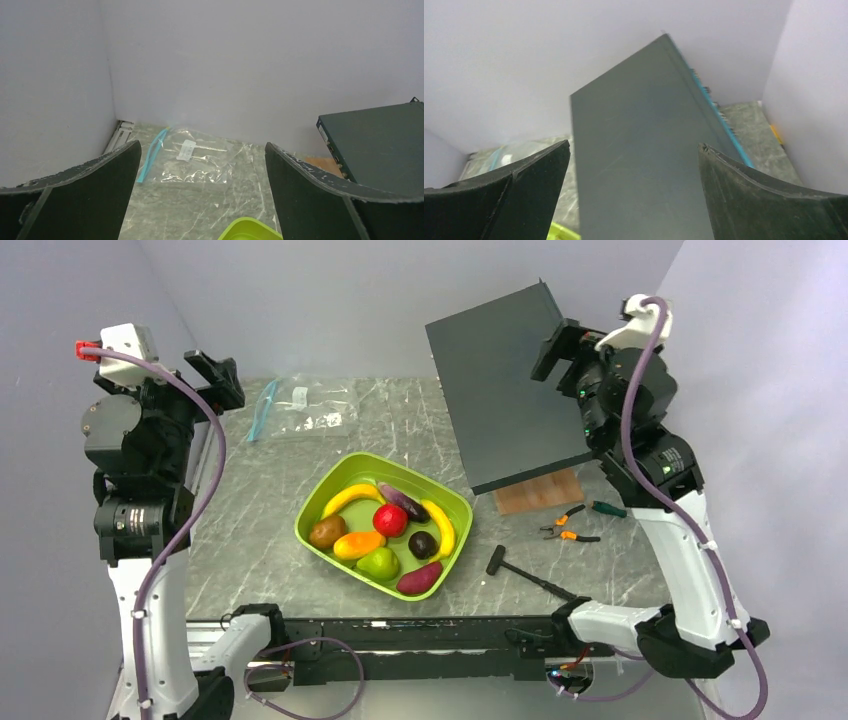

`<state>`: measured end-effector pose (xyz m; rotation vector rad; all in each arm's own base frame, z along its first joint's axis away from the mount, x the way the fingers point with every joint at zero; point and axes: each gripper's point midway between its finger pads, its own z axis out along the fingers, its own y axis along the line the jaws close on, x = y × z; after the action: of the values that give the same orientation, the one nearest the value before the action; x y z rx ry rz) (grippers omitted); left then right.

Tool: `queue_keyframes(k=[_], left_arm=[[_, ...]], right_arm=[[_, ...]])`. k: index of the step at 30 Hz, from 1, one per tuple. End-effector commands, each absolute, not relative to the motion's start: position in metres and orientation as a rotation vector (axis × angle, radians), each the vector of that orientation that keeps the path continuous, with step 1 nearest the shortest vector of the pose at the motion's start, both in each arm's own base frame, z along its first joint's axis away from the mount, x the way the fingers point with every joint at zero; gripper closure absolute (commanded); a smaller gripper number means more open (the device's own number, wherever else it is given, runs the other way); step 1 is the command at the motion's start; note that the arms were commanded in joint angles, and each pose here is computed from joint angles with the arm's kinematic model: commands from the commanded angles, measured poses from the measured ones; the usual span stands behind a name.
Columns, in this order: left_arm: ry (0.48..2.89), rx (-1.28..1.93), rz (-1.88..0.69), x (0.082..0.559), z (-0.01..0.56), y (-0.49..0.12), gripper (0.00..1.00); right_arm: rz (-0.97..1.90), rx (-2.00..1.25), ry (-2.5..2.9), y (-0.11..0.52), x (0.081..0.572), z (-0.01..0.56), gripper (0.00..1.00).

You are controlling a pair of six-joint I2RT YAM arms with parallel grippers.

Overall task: Place the food in the zip-top bag and seal the zipper
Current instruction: Pick up the zipper food storage bag at the center of the board.

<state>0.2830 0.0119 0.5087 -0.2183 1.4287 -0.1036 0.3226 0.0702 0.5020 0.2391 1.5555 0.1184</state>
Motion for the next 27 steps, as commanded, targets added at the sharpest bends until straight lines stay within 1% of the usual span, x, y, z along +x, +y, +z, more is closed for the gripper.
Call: queue_keyframes(k=[1,6,9,14,18,21,25,27], left_arm=[[1.410,-0.231,-0.112,0.279,0.508,0.013,0.01],[1.553,-0.249,-0.091,0.309,0.452,0.016,0.01],[1.662,-0.272,-0.061,0.329,0.405,0.022,0.01],[1.818,-0.356,-0.087,0.358,0.337,0.032,0.01],[1.948,-0.538,-0.147,0.378,0.277,0.062,0.01],[1.988,-0.682,-0.321,0.392,0.236,0.079,0.01],[2.001,-0.839,-0.592,0.415,0.193,0.089,0.01],[1.996,-0.885,-0.657,0.427,0.179,0.091,0.01]], right_arm=[[0.105,0.173,1.629,0.113,0.330,0.489,0.00],[0.298,-0.035,1.667,0.199,0.330,0.467,0.00],[0.382,-0.148,1.764,0.244,0.332,0.434,0.00],[0.478,-0.320,1.878,0.298,0.320,0.375,0.00],[0.522,-0.459,1.962,0.325,0.311,0.332,0.00],[0.577,-0.588,1.997,0.344,0.303,0.305,0.00],[0.598,-0.627,2.037,0.352,0.300,0.287,0.00],[0.642,-0.632,2.036,0.354,0.294,0.282,0.00]])
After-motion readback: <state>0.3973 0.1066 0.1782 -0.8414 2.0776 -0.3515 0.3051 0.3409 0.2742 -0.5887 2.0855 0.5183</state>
